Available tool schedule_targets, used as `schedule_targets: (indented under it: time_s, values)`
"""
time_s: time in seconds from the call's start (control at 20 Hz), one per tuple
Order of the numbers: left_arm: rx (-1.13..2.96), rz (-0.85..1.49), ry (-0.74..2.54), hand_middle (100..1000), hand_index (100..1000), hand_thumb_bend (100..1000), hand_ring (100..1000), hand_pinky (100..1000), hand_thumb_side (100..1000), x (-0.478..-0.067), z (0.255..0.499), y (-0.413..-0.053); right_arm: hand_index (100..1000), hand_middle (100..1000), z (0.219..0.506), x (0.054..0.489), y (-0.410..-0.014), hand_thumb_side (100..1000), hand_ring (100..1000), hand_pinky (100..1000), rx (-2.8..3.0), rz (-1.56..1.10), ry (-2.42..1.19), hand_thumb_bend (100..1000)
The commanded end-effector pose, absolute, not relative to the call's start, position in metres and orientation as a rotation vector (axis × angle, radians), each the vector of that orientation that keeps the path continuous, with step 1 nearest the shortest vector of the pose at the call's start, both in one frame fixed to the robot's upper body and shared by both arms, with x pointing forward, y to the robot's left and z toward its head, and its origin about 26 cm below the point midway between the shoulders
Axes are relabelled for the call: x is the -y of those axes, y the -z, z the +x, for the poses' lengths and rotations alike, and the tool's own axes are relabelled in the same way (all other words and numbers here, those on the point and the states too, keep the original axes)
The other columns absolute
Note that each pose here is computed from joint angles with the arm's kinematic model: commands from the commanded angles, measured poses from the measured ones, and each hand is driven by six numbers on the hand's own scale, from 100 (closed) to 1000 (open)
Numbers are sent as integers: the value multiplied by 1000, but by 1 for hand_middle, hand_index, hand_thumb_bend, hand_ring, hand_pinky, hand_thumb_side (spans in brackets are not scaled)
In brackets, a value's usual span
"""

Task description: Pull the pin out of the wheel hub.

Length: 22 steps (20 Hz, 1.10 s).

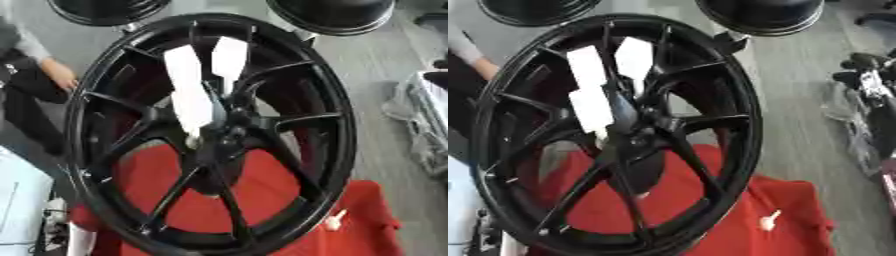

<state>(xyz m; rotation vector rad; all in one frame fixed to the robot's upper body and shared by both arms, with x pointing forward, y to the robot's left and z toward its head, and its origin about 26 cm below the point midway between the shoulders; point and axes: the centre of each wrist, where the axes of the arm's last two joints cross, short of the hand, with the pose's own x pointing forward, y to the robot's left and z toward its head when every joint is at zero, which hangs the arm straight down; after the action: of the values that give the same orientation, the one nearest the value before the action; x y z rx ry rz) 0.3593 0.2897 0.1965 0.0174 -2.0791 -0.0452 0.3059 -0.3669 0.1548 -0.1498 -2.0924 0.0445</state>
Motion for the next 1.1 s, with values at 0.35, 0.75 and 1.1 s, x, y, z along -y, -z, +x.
schedule_targets:
  time_s: [0.35,0.75,1.1]
  values:
    - [2109,20,69,744,792,100,885,709,755,-289,359,-207,730,668,304,371,-161,495,690,889,2107,-173,-68,100]
    - [2227,24,175,757,799,100,889,713,701,-286,357,-245,730,668,302,373,-160,497,690,889,2105,-188,-62,100]
    - [2375,110,554,796,823,100,899,730,642,-287,334,-314,730,668,300,375,-159,500,691,889,2101,-208,-68,100]
